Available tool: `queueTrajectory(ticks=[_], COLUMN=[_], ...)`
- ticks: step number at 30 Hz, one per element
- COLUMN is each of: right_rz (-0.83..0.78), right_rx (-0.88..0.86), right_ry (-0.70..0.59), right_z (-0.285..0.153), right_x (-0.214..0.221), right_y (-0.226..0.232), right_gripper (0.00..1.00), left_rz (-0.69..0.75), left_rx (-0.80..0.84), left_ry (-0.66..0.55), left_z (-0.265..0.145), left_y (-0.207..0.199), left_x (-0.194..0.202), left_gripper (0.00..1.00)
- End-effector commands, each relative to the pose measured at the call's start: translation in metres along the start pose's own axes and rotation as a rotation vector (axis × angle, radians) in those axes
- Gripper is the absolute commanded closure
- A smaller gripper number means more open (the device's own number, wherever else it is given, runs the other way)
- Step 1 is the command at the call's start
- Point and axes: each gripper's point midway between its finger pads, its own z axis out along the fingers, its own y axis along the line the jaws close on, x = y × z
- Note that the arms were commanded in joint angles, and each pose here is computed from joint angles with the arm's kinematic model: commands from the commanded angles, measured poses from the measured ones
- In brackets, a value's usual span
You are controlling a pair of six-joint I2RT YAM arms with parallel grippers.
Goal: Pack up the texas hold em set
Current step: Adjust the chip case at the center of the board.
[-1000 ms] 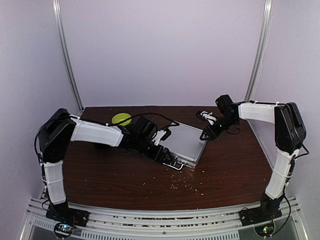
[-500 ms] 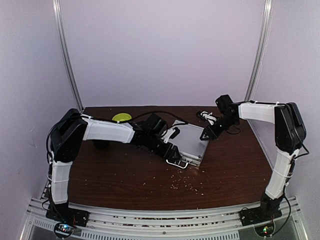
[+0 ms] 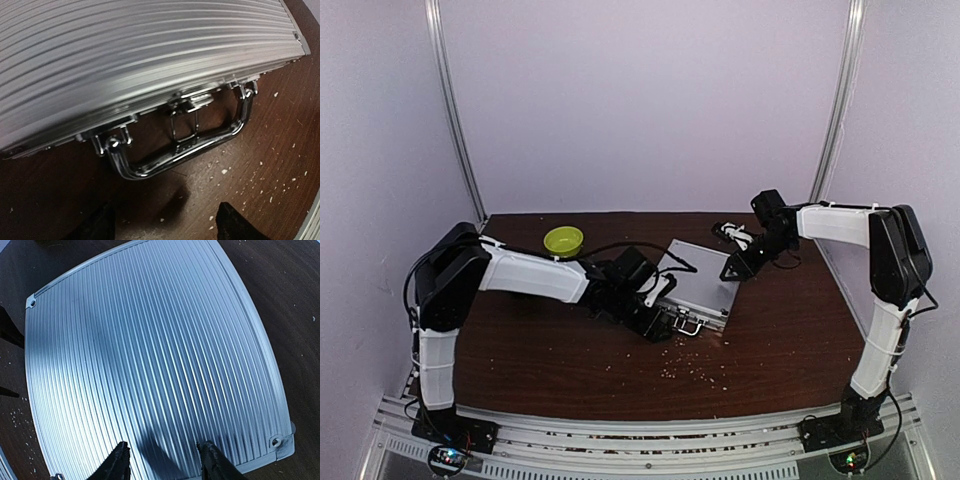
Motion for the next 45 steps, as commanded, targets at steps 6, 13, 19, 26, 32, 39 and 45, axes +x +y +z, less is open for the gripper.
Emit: queueTrajectory(ticks=[6, 13, 19, 26, 32, 39, 45], right_rz=[-0.015, -0.045, -0.105, -0.152, -0.21, -0.367, -0.407], right_rx=[0.011, -0.009, -0.013, -0.066, -0.056, 0.003, 0.102], right_ry=[-0.008, -0.027, -0.086, -0.097, -0.041, 0.023, 0.078], right_z=[-0.017, -0.03, -0.053, -0.054, -0.035, -0.014, 0.006], right_x=[-0.002, -0.007, -0.013, -0.009, -0.001, 0.02, 0.021], right_y=[0.01, 0.019, 0.035, 0.054, 0.067, 0.098, 0.098], right_gripper=[0.51, 0.51, 0.5, 0.5, 0.45, 0.31, 0.3], left_rz=[-0.031, 0.056, 0.081, 0.09, 0.086, 0.054, 0.049], left_rx=[0.106, 0.195, 0.265, 0.346, 0.32, 0.316, 0.306], left_ry=[-0.105, -0.128, -0.14, -0.216, -0.268, -0.289, -0.283], left_z=[-0.002, 0.008, 0.004, -0.021, -0.027, -0.027, -0.026], left_y=[0.005, -0.008, -0.021, -0.037, -0.027, -0.016, -0.013], left_x=[-0.021, -0.038, -0.044, -0.063, -0.084, -0.089, -0.087], left_gripper=[0.27, 0.29, 0.32, 0.36, 0.36, 0.36, 0.36])
